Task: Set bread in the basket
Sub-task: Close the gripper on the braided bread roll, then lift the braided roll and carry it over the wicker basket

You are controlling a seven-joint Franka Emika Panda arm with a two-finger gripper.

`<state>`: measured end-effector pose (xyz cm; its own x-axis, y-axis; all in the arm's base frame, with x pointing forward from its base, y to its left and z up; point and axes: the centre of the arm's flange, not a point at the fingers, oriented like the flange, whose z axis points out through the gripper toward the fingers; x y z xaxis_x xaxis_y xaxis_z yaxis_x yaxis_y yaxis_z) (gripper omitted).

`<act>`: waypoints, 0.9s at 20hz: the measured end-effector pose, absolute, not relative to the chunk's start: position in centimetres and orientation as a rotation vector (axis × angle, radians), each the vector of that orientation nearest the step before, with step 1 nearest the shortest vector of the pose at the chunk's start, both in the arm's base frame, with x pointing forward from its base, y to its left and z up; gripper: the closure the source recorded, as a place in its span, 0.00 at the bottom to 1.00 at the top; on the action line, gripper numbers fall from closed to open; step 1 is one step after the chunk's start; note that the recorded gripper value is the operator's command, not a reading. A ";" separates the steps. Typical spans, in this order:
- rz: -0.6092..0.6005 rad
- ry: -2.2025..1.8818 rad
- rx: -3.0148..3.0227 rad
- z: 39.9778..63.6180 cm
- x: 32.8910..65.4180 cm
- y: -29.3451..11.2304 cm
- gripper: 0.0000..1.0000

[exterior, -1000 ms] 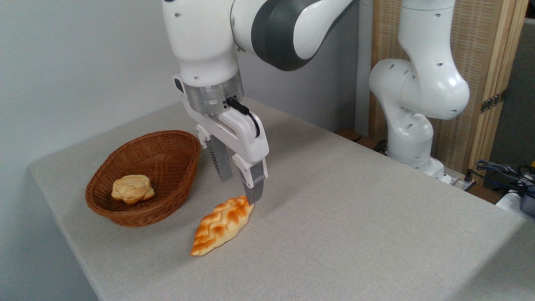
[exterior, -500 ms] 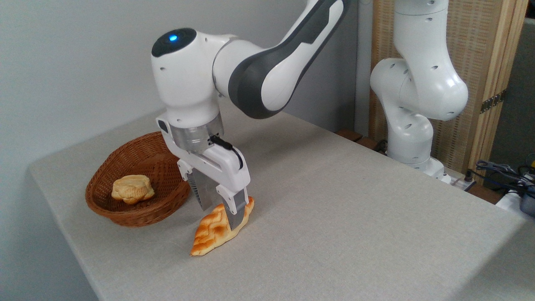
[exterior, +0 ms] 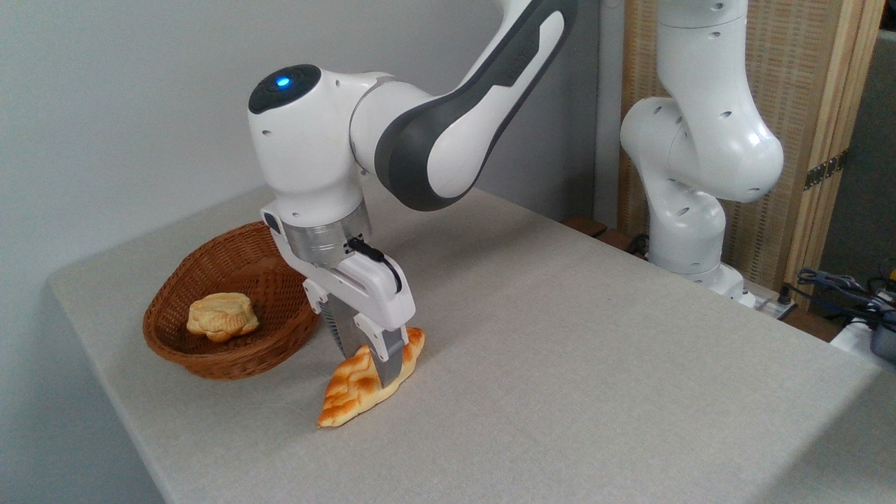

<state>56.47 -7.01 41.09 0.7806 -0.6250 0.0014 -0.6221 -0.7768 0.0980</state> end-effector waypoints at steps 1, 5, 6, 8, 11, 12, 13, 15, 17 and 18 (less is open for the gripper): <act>-0.048 -1.010 2.876 41.1 56.5 -7.0 0.56; -0.032 -1.013 2.877 41.6 56.5 -7.0 0.56; -0.003 -1.014 2.881 42.7 56.6 -7.0 0.56; 0.089 -1.020 2.891 46.0 56.7 -6.9 0.53; 0.246 -1.069 2.864 51.6 56.0 -9.3 0.52; 0.274 -1.068 2.846 52.7 55.5 -11.9 0.52; 0.274 -1.040 2.845 53.0 54.9 -14.5 0.52; 0.257 -0.963 2.837 52.6 54.1 -17.9 0.52; 0.284 -0.876 2.822 52.2 54.0 -20.9 0.51; 0.307 -0.844 2.820 52.0 54.1 -22.0 0.49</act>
